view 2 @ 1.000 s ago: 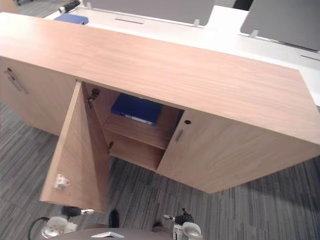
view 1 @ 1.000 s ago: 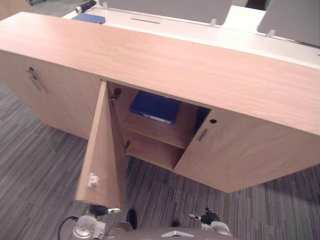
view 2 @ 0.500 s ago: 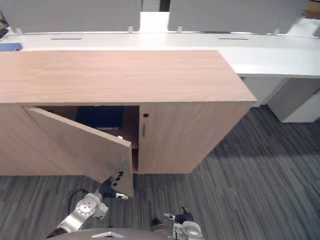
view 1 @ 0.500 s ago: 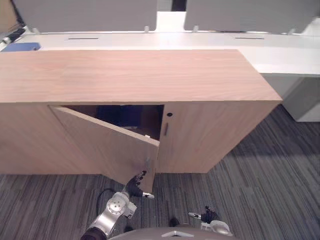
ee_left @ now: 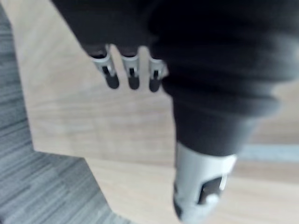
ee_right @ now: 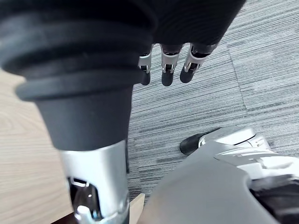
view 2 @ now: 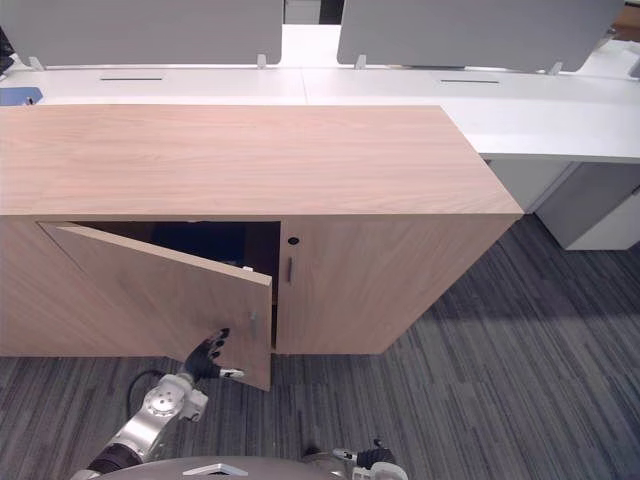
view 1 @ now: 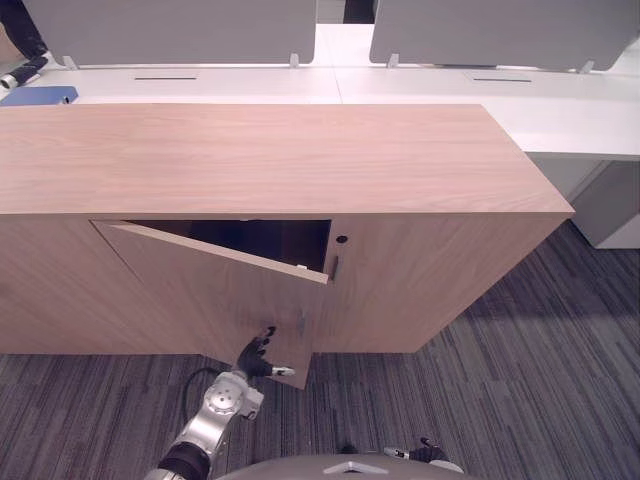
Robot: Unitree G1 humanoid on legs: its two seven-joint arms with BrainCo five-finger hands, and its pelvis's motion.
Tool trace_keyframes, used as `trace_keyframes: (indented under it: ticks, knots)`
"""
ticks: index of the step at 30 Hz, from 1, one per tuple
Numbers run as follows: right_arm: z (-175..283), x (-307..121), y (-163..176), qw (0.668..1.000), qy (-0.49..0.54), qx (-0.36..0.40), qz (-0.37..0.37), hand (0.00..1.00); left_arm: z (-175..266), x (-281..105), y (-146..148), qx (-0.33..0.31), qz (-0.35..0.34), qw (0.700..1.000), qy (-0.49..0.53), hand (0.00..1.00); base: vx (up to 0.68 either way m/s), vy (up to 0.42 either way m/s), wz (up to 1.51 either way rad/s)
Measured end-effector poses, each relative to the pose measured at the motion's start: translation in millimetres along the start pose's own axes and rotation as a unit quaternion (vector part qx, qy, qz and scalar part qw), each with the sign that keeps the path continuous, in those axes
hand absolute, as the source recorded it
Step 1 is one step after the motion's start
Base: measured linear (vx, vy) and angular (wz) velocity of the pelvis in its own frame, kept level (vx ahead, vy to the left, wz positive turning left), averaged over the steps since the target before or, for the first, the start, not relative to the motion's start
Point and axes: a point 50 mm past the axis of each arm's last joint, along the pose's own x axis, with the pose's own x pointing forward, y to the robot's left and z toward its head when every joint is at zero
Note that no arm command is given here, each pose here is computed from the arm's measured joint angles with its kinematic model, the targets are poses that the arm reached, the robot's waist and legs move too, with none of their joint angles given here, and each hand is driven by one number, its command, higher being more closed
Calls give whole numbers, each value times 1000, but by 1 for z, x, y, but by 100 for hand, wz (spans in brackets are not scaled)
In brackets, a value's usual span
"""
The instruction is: Walk over to the cabinet, pick up the folder, carry it to the office cabinet, place the folder inside the office cabinet, then close the office cabinet door
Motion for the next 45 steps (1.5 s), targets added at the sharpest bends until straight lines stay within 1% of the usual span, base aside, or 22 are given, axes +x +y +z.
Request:
trace_keyframes:
  ticks: [1, 2, 7, 12, 16, 21, 26, 39, 45]
  knots:
    - [-1, 0, 0, 1000, 1, 1, 0, 0, -5, -1, 3, -5, 9, 1000, 10, 0, -64, -85, 14]
    - [-2, 0, 0, 1000, 5, 2, 0, 0, -22, -7, 11, -17, 31, 998, 43, 0, -45, -56, 11]
    - [-7, 0, 0, 1000, 15, 6, 0, 0, -60, -24, 19, -46, 63, 990, 119, 0, -28, -44, 4]
    - [-7, 0, -1, 1000, 16, 10, -2, 0, -86, -37, 28, -80, 100, 976, 175, 0, -7, -50, 3]
    - [-4, 1, -2, 1000, 14, 23, -6, 0, -107, -50, 29, -102, 127, 962, 221, 0, -18, -51, 1]
    - [-5, 1, -3, 999, 16, 34, -7, 0, -117, -59, 29, -117, 141, 952, 244, 0, -53, -48, 1]
    - [-6, 0, -3, 999, 19, 37, -8, 0, -126, -65, 32, -145, 162, 940, 264, 0, -64, -42, 4]
    - [-8, 1, -2, 998, 29, 57, -11, 0, -130, -68, 31, -157, 169, 933, 277, 0, 36, -36, 4]
    - [1, 3, 0, 998, 20, 57, -8, 0, -131, -68, 30, -158, 166, 932, 282, 0, 18, -77, 3]
